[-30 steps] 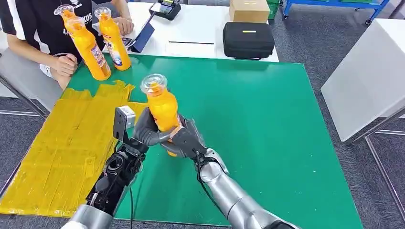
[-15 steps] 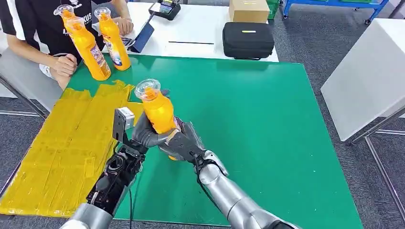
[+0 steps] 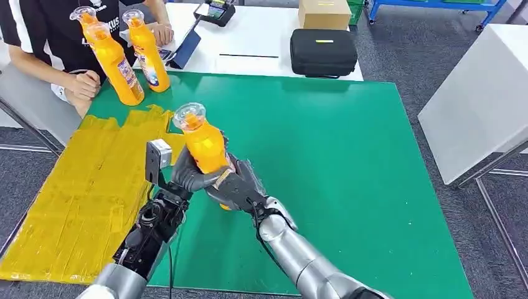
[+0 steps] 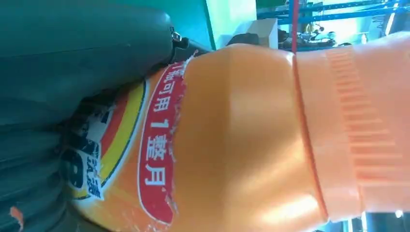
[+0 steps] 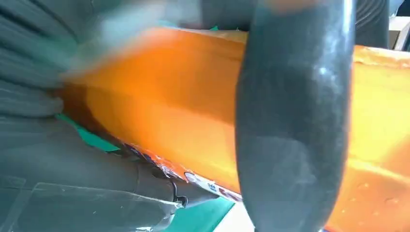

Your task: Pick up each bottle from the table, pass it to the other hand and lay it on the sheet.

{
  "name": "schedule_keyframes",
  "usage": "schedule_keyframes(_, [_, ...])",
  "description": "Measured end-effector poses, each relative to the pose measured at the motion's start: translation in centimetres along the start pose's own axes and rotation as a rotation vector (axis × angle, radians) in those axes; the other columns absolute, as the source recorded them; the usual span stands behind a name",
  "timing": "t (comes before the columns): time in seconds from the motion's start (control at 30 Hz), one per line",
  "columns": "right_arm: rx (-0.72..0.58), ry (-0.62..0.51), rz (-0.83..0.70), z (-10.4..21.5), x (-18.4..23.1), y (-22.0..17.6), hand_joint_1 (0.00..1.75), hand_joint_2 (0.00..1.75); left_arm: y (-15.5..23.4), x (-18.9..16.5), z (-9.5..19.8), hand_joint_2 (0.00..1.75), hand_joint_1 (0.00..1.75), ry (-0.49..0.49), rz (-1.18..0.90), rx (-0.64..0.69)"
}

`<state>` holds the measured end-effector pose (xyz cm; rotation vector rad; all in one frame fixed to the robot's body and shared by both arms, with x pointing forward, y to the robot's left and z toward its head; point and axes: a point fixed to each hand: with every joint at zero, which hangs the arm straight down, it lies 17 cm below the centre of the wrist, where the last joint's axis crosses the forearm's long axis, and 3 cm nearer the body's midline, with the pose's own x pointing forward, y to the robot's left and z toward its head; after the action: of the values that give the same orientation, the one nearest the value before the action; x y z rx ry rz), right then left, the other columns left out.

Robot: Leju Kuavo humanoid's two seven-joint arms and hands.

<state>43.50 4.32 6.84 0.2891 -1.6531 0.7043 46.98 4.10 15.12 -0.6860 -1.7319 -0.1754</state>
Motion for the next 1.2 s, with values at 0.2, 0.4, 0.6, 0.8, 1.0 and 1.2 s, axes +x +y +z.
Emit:
schedule_keyframes(0.2, [-0.005, 0.006, 0.005, 0.0, -0.1, -0.1, 1.75, 1.75, 0.9, 0.1, 0.0, 1.75, 1.75, 0.0, 0.038, 0.049])
schedule_keyframes(0.4, [-0.009, 0.004, 0.014, 0.0, -0.1, -0.1, 1.75, 1.75, 1.1, 0.1, 0.0, 1.75, 1.75, -0.004, 0.052, 0.061])
schedule_keyframes(0.6, [-0.026, -0.001, 0.02, -0.1, 0.0, -0.5, 0.28, 1.75, 1.3, 0.2, 0.0, 1.75, 1.75, -0.009, 0.053, 0.076])
schedule_keyframes(0.8, [-0.08, -0.062, 0.033, 0.2, 1.2, -2.3, 0.0, 1.75, 2.3, 1.5, -0.6, 1.75, 1.75, -0.049, 0.05, 0.129])
schedule_keyframes(1.0, [-0.131, -0.153, 0.076, 0.6, 3.9, -4.1, 0.0, 1.75, 3.9, 1.9, -0.2, 1.75, 1.75, -0.063, 0.052, 0.169])
schedule_keyframes(1.2, [-0.205, -0.222, 0.106, 1.6, 6.3, -6.2, 0.0, 1.75, 6.1, 2.0, 0.4, 1.75, 1.75, -0.075, -0.087, 0.261])
